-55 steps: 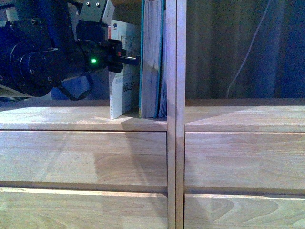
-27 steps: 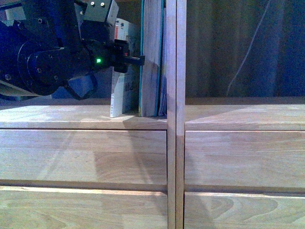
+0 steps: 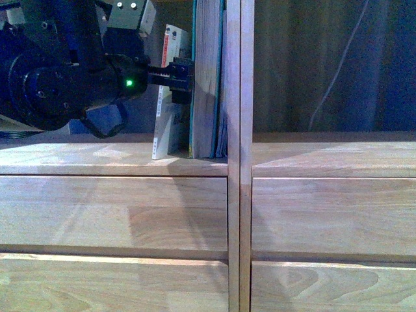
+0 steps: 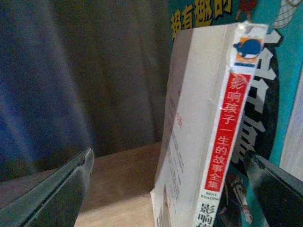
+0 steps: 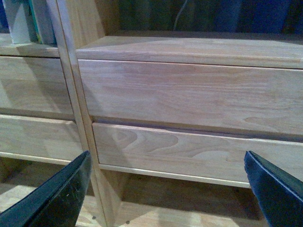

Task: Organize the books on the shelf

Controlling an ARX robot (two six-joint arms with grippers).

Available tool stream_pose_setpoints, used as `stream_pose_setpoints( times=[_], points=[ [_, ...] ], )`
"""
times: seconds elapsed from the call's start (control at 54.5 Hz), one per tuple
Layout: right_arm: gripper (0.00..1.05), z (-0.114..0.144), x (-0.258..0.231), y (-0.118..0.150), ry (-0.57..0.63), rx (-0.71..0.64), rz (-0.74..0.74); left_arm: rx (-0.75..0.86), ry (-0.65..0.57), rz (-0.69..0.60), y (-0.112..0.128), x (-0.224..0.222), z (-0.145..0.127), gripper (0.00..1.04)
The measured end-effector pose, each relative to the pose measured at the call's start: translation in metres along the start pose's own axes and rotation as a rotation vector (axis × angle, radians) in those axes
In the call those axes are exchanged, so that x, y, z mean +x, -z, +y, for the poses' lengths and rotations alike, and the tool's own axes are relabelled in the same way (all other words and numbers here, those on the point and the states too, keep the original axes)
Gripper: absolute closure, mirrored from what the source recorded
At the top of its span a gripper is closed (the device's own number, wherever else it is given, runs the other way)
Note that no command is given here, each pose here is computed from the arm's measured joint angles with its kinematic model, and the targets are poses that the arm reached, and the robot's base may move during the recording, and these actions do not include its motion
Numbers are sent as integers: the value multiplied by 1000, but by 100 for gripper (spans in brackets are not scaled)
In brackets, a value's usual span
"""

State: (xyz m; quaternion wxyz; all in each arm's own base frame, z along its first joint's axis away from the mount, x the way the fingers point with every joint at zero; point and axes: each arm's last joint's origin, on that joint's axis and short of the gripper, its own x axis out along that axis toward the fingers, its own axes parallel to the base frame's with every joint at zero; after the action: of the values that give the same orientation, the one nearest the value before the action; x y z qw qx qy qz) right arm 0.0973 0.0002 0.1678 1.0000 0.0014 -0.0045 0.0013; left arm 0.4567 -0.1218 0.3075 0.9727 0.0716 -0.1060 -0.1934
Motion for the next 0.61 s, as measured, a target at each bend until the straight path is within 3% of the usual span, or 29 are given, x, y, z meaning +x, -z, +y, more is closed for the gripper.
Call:
stream_pose_setpoints(
  times=[0.422, 0.605],
  points=[
    [7, 0, 0, 0, 0, 0, 0, -69, 16, 67, -5, -54, -12, 7],
    [7, 0, 0, 0, 0, 0, 0, -56, -16, 37, -34, -97, -15, 7]
  ],
)
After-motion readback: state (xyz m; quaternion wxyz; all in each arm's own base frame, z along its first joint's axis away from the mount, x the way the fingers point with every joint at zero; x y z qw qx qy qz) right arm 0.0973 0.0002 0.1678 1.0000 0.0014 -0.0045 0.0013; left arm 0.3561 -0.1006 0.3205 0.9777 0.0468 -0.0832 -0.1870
